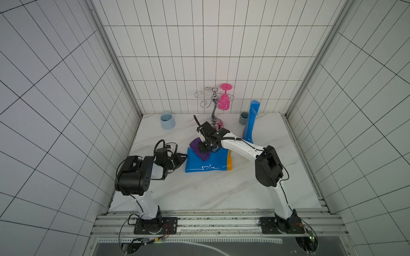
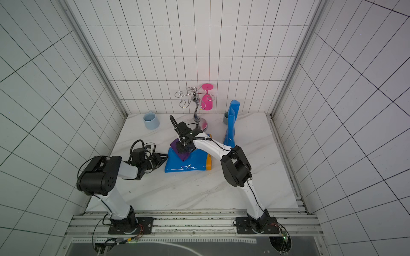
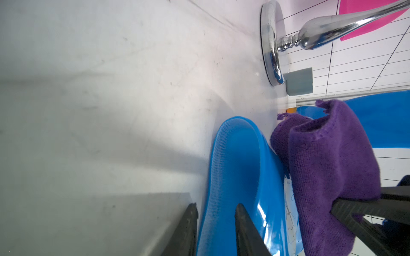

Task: Wipe the rubber boots with a cloth
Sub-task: Wipe the dirt off the rubber boot.

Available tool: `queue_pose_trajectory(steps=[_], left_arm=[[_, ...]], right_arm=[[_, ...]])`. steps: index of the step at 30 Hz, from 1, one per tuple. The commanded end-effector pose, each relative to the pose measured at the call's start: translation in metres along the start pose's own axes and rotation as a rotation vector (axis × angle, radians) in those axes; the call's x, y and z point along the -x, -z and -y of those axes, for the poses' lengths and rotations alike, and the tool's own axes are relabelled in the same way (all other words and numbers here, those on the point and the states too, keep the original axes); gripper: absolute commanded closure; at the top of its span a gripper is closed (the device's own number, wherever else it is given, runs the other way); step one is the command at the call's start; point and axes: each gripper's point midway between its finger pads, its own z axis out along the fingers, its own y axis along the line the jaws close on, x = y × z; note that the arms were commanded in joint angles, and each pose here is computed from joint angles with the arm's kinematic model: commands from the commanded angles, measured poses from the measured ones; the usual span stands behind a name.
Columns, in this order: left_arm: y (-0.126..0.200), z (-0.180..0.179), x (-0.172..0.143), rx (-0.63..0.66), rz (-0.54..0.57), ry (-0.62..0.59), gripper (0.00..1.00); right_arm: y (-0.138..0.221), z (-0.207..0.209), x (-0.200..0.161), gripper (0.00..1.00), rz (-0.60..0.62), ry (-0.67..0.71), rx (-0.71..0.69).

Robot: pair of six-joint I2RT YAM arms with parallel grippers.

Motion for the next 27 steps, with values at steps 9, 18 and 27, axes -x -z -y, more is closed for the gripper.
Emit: queue_pose_trajectory(steps=[9, 18, 27], left_arm=[[0.004, -0.012, -0.012, -0.118, -0.028, 0.122, 0.67], [0.003, -0.002, -0.014, -0.122, -0.034, 0.079, 0.67], [0.021, -0.010, -0.007, -0.152, 0.046, 0.130, 0.67]], right_arm=[[0.035, -0.007, 0.032, 1.00, 0.094, 0.020, 0.014], [0.031, -0.004, 0.034, 1.00, 0.095, 0.009, 0.026], [0.032, -0.004, 0.034, 1.00, 0.098, 0.007, 0.035]])
